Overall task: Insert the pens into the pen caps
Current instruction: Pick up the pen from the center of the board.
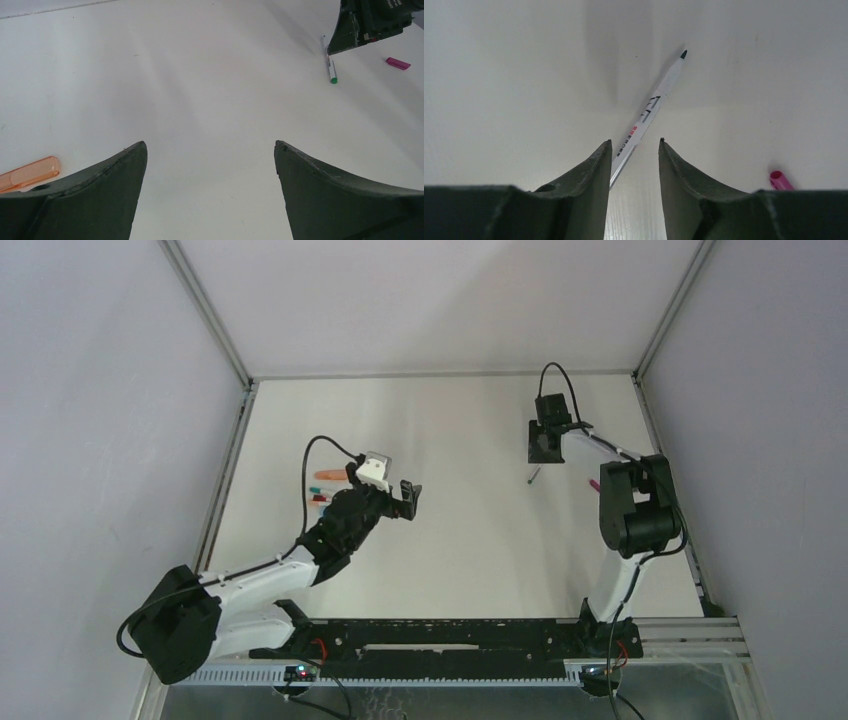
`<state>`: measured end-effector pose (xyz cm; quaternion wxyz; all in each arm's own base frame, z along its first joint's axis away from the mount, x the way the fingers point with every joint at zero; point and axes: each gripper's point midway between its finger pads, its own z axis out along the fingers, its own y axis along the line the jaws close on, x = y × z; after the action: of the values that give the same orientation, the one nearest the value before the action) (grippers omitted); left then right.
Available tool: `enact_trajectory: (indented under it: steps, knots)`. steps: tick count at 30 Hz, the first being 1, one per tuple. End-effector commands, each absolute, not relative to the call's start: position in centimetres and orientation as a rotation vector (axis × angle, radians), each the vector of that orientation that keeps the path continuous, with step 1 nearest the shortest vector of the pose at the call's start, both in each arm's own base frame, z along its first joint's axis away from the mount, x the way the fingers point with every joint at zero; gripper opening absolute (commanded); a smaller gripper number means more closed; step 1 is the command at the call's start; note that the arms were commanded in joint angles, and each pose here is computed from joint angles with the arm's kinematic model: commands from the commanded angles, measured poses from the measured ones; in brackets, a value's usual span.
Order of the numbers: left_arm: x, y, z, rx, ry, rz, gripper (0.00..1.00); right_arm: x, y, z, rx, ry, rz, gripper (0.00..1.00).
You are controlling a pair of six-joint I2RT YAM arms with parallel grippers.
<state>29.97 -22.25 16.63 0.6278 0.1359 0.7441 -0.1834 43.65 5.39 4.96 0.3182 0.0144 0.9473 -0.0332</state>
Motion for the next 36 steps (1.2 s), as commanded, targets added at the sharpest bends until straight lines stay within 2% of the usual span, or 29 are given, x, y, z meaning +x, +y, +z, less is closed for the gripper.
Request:
enact_trajectory:
  steps: [1,4,16,23,30,36]
  knots:
    - [30.5,-22.9,18.7,0.316,1.659,-0.422,1.0,43.7,5.7,4.6,0.084,2.548,-0.019,0.43]
    - [30.6,-22.9,18.6,0.316,1.662,-0.419,1.0,43.5,6.0,3.9,0.075,2.591,0.025,0.36]
    - [30.5,-22.8,18.6,0.312,1.662,-0.415,1.0,41.9,6.0,1.3,0.057,2.718,0.055,0.35]
    - [29.9,-22.3,19.4,0.282,1.631,-0.444,1.0,40.6,6.7,0.9,-0.02,2.77,0.111,0.06]
    - [27.8,-22.1,21.8,0.152,1.533,-0.656,1.0,38.9,7.5,2.8,-0.327,2.757,0.286,0.0]
    - [24.4,-24.8,23.9,0.171,1.464,-0.99,1.0,37.7,8.6,9.2,-0.434,2.548,0.588,0.0]
